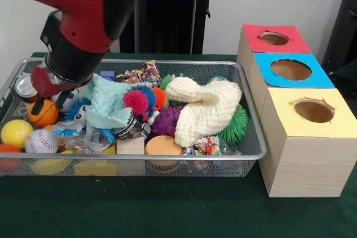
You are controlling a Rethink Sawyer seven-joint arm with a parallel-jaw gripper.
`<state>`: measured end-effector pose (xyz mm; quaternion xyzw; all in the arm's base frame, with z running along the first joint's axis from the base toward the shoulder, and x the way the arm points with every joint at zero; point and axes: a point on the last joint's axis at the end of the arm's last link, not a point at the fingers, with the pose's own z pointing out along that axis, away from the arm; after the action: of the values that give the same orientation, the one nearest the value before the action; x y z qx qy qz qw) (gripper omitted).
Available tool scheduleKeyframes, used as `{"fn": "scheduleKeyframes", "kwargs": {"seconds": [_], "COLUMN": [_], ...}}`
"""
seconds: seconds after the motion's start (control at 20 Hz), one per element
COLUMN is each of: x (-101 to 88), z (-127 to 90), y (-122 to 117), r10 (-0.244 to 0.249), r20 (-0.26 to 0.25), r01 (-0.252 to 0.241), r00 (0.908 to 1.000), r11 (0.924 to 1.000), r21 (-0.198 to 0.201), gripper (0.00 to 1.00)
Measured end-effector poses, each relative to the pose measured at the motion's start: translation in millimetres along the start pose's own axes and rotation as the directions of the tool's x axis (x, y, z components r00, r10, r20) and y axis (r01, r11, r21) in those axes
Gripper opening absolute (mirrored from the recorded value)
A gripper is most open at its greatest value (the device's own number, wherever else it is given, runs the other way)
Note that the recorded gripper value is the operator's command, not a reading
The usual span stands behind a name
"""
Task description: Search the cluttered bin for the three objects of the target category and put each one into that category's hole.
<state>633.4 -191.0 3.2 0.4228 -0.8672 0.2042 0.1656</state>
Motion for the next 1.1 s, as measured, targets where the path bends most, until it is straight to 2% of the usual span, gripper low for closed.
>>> {"fn": "scheduleKeyframes", "kwargs": {"seconds": [0.1,0.25,0.4,0.9,1.1], "x": [5.7,12.2,22.6,37.0,37.4], "z": [3.6,9.0,18.1,39.5,46.5], "y": [8.7,17.5,28.6,44.4,48.0], "r10": [-0.003,-0.009,-0.021,-0.041,-0.043], "r20": [-0.047,-0.094,-0.153,-0.209,-0.206], "r01": [0.001,0.002,0.002,0.007,0.008], "r00": [0.9989,0.9956,0.9881,0.9771,0.9776], "r11": [0.9992,0.9967,0.9922,0.9866,0.9854], "r21": [-0.041,-0.081,-0.125,-0.163,-0.170], "gripper": [1.00,1.00,1.00,1.00,1.00]}}
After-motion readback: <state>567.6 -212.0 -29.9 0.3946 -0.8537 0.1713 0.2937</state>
